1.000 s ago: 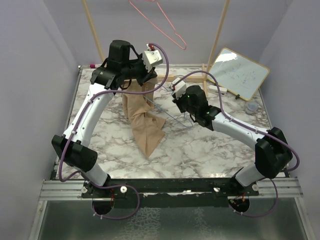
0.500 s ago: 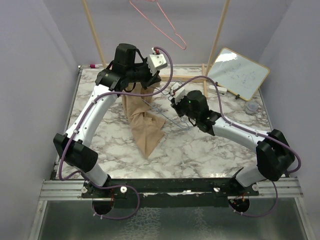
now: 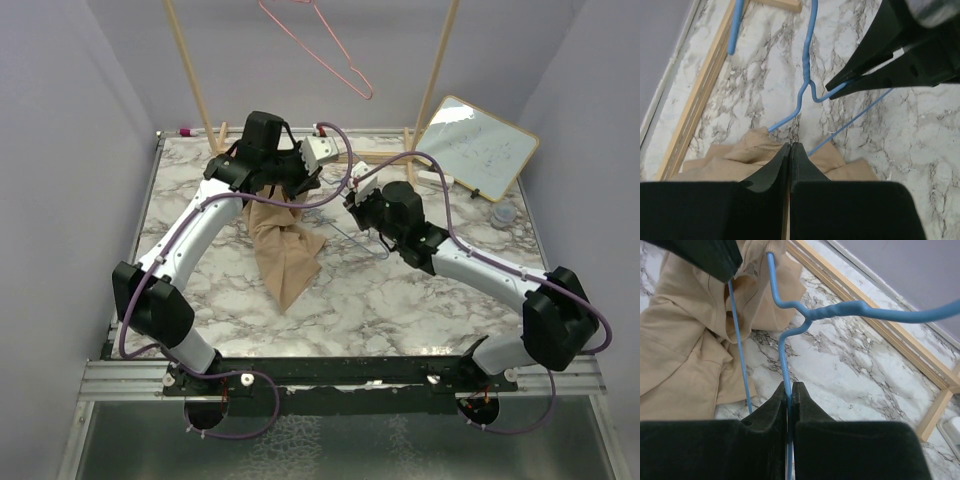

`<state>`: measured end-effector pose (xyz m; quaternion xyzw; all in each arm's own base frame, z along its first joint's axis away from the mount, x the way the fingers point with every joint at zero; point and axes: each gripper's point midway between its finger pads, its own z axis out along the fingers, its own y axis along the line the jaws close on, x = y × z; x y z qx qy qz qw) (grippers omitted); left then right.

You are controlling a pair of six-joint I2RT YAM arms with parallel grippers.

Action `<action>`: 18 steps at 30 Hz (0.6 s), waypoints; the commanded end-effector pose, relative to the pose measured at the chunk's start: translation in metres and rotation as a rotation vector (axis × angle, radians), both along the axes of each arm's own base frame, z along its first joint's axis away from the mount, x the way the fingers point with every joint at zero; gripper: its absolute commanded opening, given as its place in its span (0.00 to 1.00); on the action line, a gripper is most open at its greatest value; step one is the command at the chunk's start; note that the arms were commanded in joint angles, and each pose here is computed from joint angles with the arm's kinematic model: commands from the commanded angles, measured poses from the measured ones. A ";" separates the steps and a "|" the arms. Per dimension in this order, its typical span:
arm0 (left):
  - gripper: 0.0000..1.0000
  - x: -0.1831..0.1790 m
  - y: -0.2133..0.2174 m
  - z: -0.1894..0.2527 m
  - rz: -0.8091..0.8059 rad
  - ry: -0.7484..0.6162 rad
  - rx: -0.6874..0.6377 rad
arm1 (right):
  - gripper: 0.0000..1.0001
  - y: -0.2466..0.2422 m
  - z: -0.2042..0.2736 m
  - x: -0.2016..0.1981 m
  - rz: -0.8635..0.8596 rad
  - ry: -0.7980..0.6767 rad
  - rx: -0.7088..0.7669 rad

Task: Place the t-shirt on the hanger

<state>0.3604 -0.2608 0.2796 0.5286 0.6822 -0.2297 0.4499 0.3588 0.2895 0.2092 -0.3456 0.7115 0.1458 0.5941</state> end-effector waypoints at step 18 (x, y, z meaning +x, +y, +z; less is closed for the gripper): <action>0.67 -0.003 0.033 0.026 -0.085 -0.320 0.212 | 0.01 -0.009 0.017 -0.018 0.033 -0.098 0.028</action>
